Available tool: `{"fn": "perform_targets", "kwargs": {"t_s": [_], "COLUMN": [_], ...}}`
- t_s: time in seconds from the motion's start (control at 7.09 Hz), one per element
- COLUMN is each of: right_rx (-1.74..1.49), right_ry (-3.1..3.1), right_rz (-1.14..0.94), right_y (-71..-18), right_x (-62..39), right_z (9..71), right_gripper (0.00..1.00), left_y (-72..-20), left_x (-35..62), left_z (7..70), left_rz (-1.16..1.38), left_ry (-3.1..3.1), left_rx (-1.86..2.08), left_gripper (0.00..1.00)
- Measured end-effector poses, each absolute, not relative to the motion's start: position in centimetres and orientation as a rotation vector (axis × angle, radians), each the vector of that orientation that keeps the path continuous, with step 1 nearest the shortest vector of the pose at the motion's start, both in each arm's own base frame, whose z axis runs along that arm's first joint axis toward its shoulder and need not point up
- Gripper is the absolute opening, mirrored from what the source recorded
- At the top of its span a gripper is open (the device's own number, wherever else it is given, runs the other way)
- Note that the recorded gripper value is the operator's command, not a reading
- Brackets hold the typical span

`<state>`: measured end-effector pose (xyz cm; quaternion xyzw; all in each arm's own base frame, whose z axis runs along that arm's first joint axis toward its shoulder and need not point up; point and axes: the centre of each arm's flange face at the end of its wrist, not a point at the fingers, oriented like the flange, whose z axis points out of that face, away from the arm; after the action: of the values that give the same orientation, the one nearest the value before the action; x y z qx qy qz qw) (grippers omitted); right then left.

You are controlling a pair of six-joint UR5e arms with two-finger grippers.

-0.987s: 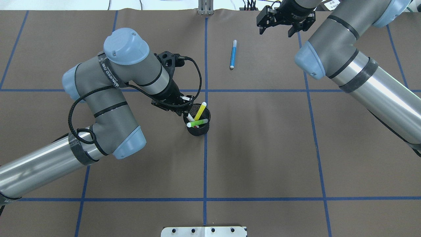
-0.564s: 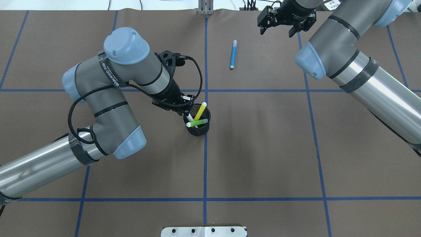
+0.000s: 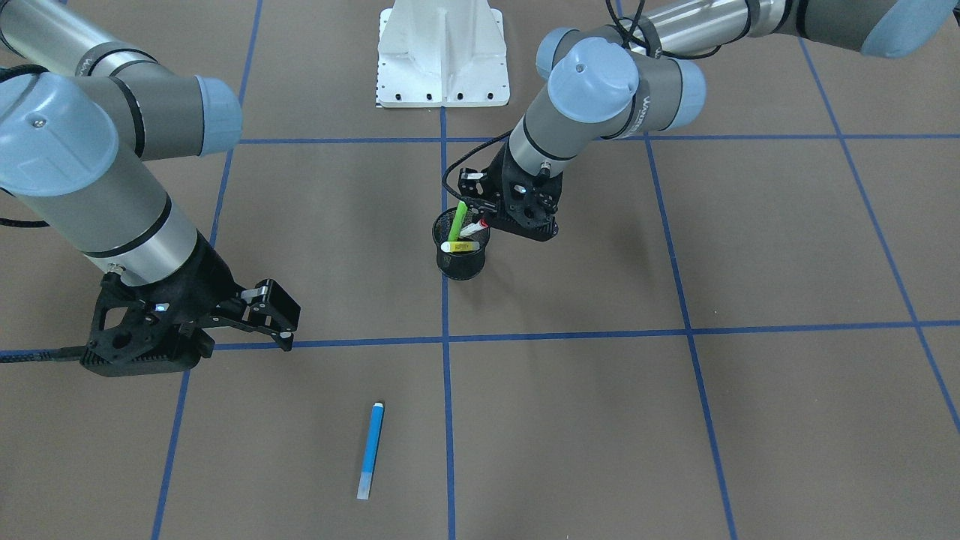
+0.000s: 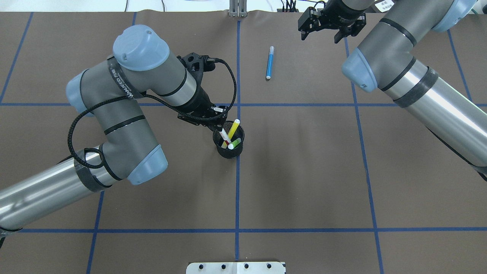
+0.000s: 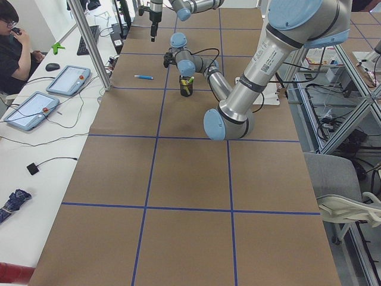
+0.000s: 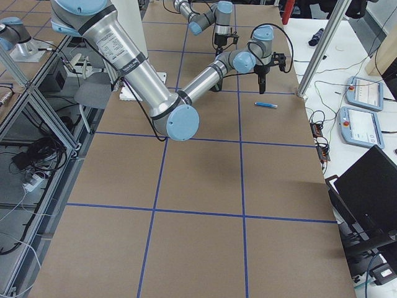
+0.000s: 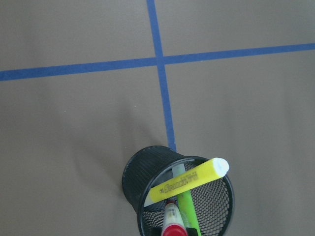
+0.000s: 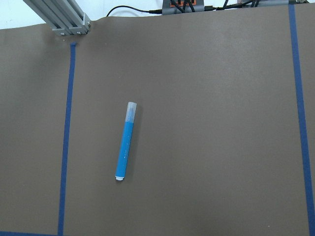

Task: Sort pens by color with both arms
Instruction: 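Lift the red-capped white marker out of the cup with the left gripper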

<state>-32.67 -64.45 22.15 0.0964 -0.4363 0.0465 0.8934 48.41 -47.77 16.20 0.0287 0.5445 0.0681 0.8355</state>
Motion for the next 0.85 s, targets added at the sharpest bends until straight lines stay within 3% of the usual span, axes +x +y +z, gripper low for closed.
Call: {"fn": "perform_targets", "kwargs": {"t_s": [0.85], "right_rx": [0.203], "right_ry": [-0.91], "right_rz": [0.098], "right_y": [-64.3], "right_x": [-32.6], "right_z": [22.0], "right_gripper": [1.0], "left_y": [-49.9], "left_x": [35.2], "left_z": [9.0], "left_rz": [-0.053], "left_ry": [1.281], "left_rx": [0.265], "left_gripper": [0.0]}}
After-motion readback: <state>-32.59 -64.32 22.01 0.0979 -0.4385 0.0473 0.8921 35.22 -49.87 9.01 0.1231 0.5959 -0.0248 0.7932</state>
